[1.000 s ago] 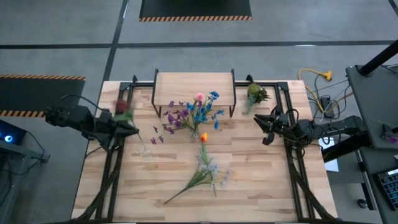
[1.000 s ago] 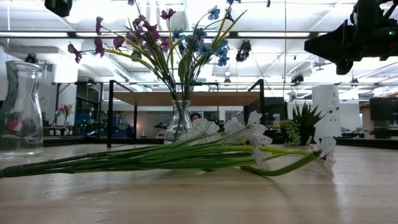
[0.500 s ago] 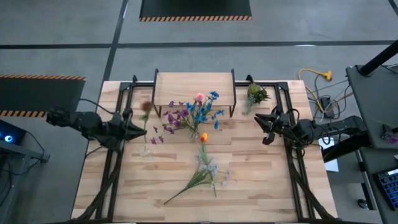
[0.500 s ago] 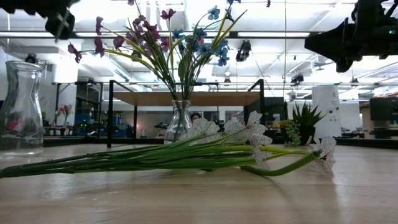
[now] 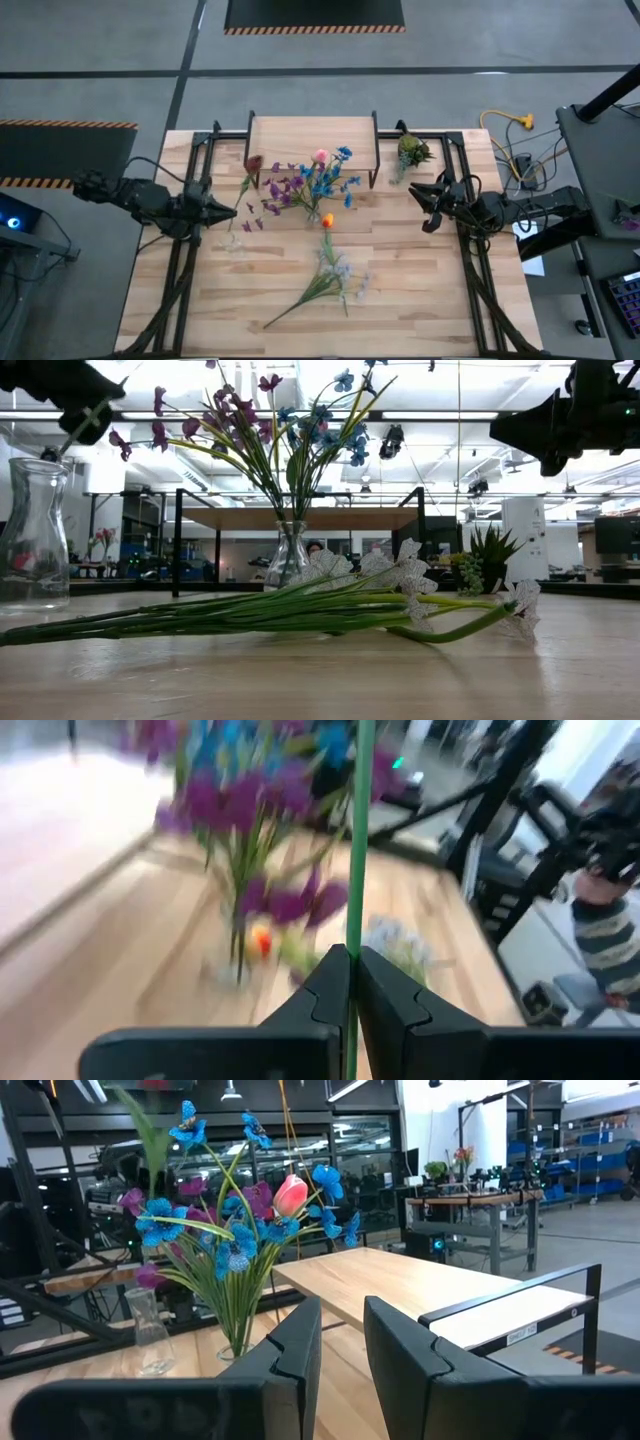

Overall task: Pick and place flowers into a vace then onto a shelf
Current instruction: Put the red flower into the left transparent vase

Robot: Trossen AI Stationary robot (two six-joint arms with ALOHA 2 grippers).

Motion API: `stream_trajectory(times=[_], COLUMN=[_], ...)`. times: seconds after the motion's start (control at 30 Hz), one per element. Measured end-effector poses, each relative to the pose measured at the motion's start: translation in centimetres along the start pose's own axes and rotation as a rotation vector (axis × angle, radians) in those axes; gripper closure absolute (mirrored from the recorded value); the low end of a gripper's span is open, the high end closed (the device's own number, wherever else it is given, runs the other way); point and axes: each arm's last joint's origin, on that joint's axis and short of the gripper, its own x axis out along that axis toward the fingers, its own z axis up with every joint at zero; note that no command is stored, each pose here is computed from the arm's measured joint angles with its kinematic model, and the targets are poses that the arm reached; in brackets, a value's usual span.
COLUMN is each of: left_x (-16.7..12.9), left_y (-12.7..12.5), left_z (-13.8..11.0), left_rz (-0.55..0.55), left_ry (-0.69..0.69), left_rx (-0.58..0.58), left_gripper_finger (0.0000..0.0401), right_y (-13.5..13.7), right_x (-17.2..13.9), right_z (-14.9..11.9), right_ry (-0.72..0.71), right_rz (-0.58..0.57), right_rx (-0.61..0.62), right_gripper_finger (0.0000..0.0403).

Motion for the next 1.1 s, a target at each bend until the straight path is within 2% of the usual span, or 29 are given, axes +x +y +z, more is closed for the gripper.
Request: stream_trajectory(times=[0.13,0.4,0.9,1.1], left_x=[0.4,1.5,1.9,2.2], left_y=[0.0,-0.2,-0.6,-0.7], left_z=[-0.3,-0.9,-2.3,-2.4], left_rz=[0.022,0.044,-0.003,-0.017], left_ry=[0.05,0.11,0.153,0.118], left_rx=[-0.027,0.01,0.022,0.023], left_gripper_finger=[0.0401,0.0401,0.0401,0.0401], right_y=[0.0,0.0,0.0,0.0], right_x=[0.0,0.0,0.0,0.0], right_z=[0.0,0.0,0.0,0.0], right_ry=[0.001,0.001,0.002,0.002], right_rz=[0.0,0.001,0.001,0.001], right_rx=[-0.001,-0.001,-0.004,-0.005], right_gripper_finger=[0.033,0.033,0.033,0.033])
